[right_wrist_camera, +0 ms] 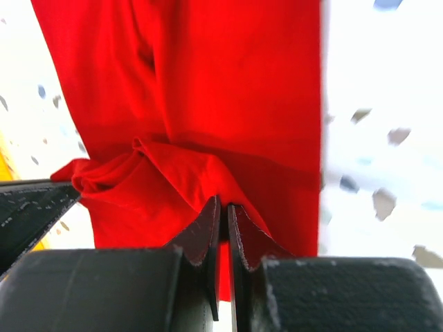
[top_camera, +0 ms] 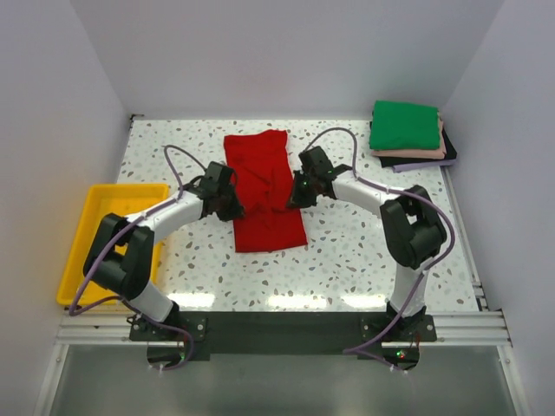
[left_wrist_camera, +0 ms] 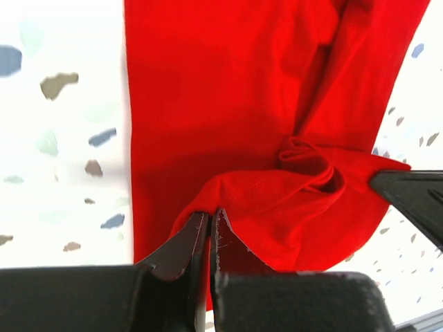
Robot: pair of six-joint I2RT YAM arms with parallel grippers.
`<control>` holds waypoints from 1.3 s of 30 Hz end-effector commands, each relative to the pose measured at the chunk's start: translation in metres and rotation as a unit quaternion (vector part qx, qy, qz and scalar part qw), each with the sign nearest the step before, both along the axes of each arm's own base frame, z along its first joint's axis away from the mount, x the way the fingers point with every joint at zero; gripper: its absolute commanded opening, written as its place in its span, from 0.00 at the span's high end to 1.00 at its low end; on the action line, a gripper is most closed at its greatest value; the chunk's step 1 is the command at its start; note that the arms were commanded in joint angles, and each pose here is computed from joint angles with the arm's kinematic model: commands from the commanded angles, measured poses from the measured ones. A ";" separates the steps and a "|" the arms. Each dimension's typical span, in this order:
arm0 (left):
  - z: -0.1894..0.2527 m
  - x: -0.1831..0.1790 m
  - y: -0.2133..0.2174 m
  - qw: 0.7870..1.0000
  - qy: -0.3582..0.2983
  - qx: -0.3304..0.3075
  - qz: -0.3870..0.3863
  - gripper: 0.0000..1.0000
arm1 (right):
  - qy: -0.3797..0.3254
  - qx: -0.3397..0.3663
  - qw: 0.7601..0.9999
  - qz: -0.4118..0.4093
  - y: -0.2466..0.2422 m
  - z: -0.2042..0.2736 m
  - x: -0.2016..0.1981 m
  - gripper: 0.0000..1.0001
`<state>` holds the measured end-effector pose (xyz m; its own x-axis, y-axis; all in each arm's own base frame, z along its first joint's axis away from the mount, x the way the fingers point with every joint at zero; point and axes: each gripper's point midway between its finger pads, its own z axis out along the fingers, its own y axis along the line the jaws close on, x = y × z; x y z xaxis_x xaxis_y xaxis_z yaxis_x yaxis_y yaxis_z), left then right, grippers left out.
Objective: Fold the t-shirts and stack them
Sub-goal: Fold the tshirt
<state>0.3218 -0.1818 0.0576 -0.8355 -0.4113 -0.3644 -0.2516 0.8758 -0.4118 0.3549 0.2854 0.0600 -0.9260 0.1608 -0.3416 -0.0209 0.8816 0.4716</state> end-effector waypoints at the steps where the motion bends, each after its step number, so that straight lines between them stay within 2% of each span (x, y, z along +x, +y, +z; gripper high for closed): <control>1: 0.020 0.034 -0.004 0.999 -0.040 -0.023 0.007 1.00 | -0.030 0.026 0.999 -0.004 0.005 0.019 0.028 1.00; 14: 0.012 0.058 0.014 0.998 -0.034 -0.028 0.036 1.00 | -0.041 0.075 0.996 -0.028 -0.003 0.030 0.070 1.00; 34: 0.007 0.085 0.020 0.997 -0.032 -0.056 0.033 1.00 | -0.035 0.122 0.991 -0.041 -0.009 0.028 0.098 1.00; 36: 0.007 0.087 0.022 0.997 -0.034 -0.057 0.034 1.00 | -0.037 0.123 0.991 -0.040 -0.010 0.028 0.103 0.97; 39: 0.008 0.091 0.026 0.996 -0.039 -0.064 0.037 0.87 | -0.042 0.123 0.991 -0.031 -0.009 0.028 0.109 0.82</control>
<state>0.3875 -0.1565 0.0464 -0.8005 -0.5117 -0.3120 -0.3288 0.8102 -0.4852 0.4446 0.2692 0.0657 -0.8989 0.3109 -0.3088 0.0483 0.7707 0.6353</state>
